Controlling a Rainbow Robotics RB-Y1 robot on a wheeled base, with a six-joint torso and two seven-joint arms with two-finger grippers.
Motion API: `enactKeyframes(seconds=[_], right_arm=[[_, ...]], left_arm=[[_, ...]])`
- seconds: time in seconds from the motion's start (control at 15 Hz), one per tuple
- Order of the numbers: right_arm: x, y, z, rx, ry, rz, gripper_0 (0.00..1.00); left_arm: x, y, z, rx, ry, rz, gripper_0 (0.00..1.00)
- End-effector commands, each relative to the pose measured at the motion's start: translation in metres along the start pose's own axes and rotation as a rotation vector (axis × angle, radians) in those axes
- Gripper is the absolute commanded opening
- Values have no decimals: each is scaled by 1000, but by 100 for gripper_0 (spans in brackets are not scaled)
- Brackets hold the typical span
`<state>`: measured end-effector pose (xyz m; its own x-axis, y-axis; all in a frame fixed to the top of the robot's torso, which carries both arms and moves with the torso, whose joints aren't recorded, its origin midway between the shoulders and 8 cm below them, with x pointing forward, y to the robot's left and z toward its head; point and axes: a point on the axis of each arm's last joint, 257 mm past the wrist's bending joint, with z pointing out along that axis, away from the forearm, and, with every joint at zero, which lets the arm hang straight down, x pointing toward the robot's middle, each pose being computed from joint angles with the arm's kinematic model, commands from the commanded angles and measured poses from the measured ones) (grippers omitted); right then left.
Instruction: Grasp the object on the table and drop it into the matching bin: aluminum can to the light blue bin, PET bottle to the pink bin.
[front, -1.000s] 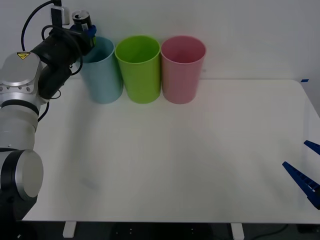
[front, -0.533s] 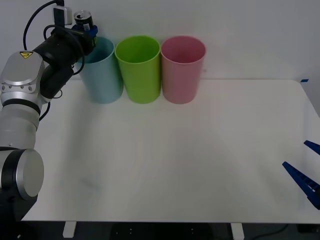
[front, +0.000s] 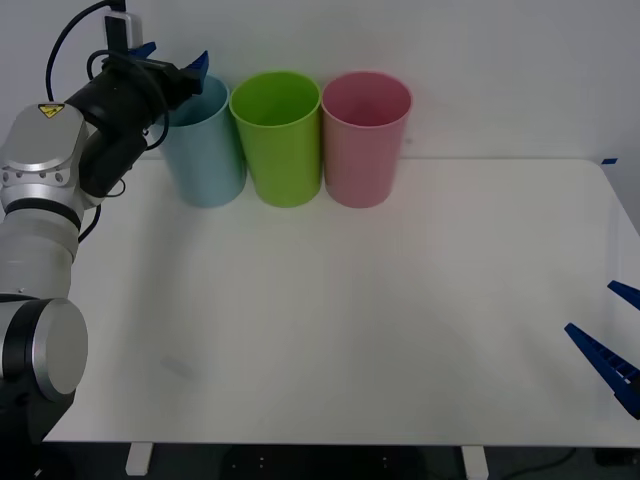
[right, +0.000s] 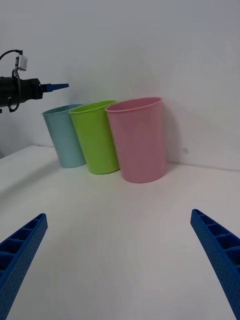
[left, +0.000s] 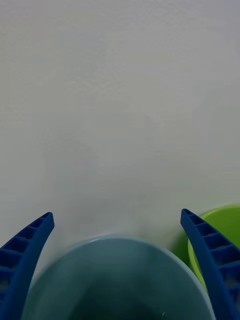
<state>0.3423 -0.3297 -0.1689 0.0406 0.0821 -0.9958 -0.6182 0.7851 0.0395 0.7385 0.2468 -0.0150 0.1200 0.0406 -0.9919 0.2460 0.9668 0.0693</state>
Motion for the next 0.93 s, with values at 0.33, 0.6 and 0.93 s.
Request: enactKeyframes(seconds=[0.33, 0.6, 0.93], right_arm=[[0, 0, 0, 0, 0, 0, 100], [0, 0, 0, 0, 0, 0, 100], [0, 0, 0, 0, 0, 0, 100]], left_arm=[[7, 9, -15, 51, -4, -58, 100], [16, 13, -33, 115, -7, -106, 100], [29, 21, -66, 184, -25, -167, 100]])
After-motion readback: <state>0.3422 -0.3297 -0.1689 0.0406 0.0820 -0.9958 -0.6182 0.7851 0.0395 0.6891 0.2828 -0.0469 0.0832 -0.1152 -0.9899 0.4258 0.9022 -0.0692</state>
